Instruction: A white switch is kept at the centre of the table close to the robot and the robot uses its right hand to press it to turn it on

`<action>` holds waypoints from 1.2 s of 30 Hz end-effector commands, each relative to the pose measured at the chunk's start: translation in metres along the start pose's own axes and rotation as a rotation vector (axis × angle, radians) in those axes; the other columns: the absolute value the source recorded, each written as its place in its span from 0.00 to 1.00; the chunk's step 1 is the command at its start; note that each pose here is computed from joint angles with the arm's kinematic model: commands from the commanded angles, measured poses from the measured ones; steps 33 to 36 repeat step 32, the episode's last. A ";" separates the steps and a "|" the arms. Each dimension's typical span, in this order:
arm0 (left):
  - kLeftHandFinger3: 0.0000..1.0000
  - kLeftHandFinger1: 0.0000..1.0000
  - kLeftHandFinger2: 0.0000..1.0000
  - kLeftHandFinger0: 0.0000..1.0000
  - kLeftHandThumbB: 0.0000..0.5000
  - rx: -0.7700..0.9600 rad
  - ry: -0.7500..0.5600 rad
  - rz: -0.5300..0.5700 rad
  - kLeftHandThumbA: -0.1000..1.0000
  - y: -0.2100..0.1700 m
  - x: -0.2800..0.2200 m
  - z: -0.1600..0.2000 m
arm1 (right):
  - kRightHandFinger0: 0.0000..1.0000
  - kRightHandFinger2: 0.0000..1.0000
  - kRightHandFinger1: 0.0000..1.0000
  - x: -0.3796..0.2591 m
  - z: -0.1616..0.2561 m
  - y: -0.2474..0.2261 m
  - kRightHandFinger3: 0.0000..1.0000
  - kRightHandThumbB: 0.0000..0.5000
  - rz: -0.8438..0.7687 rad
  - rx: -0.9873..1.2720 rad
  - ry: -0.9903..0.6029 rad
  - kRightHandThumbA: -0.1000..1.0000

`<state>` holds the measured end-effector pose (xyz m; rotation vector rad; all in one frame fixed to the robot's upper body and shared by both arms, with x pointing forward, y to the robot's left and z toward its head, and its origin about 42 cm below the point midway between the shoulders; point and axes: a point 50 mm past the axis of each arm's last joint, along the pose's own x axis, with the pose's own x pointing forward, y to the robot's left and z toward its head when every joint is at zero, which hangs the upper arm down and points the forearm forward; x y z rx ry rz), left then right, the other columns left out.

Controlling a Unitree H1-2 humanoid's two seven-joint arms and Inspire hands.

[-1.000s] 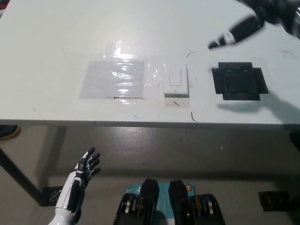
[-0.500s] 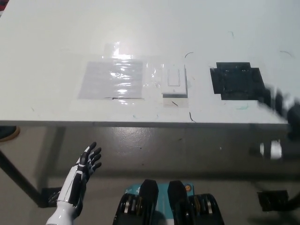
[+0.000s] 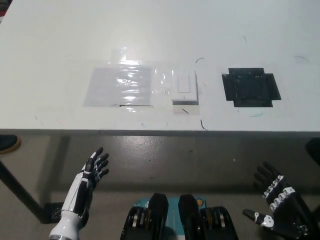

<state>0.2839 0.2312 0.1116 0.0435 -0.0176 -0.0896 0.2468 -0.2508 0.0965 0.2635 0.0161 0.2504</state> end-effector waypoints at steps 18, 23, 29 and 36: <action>1.00 1.00 1.00 1.00 0.07 -0.003 -0.062 0.012 1.00 0.010 0.004 0.013 | 1.00 1.00 1.00 0.032 -0.006 -0.001 1.00 0.06 -0.059 -0.121 -0.129 1.00; 1.00 1.00 1.00 1.00 0.05 -0.005 -0.066 0.005 1.00 0.010 0.006 0.012 | 1.00 1.00 1.00 0.031 -0.007 -0.002 1.00 0.07 -0.066 -0.138 -0.131 1.00; 1.00 1.00 1.00 1.00 0.03 0.002 -0.060 0.005 1.00 0.010 0.006 0.012 | 1.00 1.00 1.00 0.031 -0.006 -0.002 1.00 0.07 -0.065 -0.142 -0.122 1.00; 1.00 1.00 1.00 1.00 0.03 0.004 -0.058 0.004 1.00 0.010 0.006 0.013 | 1.00 1.00 1.00 0.031 -0.006 -0.002 1.00 0.04 -0.062 -0.147 -0.121 1.00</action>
